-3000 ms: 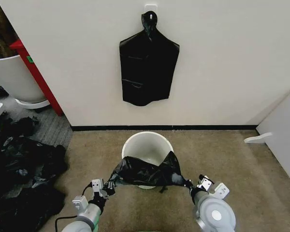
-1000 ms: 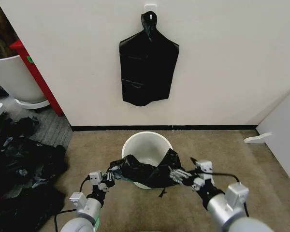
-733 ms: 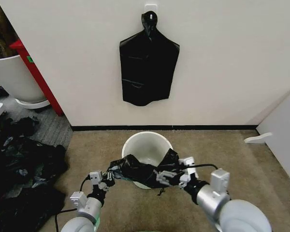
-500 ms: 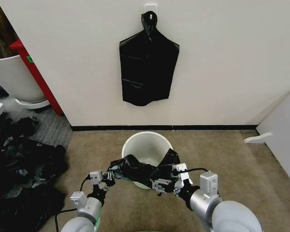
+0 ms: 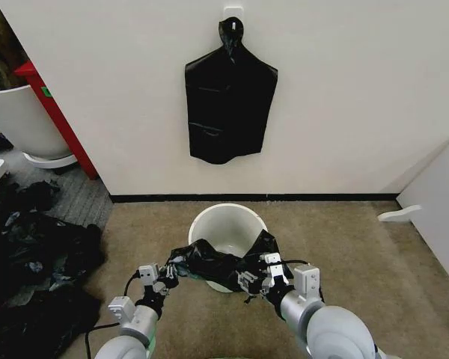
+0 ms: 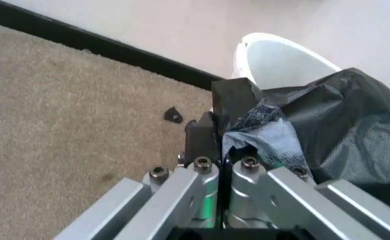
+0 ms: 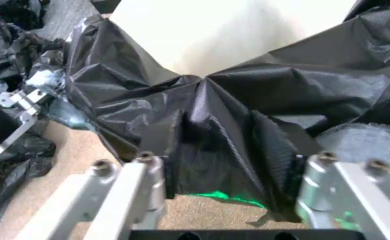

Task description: Place the garbage bag over the trash bin.

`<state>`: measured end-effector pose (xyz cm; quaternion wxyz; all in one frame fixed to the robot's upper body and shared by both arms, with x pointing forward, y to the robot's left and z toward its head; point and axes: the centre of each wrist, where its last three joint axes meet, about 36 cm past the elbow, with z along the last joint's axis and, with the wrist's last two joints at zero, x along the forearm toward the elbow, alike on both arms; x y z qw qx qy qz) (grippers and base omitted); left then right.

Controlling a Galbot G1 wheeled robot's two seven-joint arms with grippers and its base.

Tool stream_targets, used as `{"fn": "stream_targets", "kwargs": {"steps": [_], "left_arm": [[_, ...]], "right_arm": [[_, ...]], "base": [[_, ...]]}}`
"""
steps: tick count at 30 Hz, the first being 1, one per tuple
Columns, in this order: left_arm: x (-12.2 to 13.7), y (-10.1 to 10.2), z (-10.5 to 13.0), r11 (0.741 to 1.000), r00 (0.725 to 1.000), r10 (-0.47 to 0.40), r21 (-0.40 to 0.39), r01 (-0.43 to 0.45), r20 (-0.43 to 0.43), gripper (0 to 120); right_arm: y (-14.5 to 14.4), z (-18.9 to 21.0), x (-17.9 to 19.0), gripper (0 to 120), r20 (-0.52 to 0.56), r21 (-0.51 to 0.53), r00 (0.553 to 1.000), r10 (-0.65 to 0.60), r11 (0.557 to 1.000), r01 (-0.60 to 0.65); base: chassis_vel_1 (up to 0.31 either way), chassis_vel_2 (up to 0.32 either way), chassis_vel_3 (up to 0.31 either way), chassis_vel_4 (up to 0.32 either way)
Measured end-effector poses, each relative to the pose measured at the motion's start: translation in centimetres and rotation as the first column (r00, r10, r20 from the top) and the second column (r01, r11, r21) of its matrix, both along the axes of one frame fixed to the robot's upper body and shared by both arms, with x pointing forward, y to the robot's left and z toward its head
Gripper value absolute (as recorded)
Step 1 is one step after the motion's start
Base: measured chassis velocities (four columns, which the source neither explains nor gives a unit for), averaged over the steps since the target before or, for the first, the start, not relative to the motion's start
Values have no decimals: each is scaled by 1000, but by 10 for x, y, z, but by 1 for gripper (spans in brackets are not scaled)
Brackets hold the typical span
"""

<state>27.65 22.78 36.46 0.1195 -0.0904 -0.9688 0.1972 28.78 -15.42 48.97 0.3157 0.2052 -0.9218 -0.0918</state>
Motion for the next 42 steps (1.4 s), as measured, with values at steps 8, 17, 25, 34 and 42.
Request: {"fn": "stream_targets", "kwargs": {"steps": [8,17,25,34,42], "left_arm": [[0,0,0,1000,1000,0,-2,0,4,0],[0,-1,-2,1000,1000,-2,-1,2,2,0],[1,0,-5,1000,1000,-11,4,11,0,0],[4,1,-7,1000,1000,-28,9,28,3,0],[7,4,-10,1000,1000,-13,10,13,3,0]], "right_arm": [[2,4,6,4,23,0,999,-22,1000,22],[-3,11,23,0,53,53,995,-80,996,77],[-16,4,53,0,94,66,989,-116,992,110],[-23,-5,65,0,128,76,982,-140,988,131],[-32,-13,69,11,121,57,985,-126,991,120]], "base": [[0,0,0,0],[0,0,0,0],[0,0,0,0],[0,0,0,0],[0,0,0,0]]}}
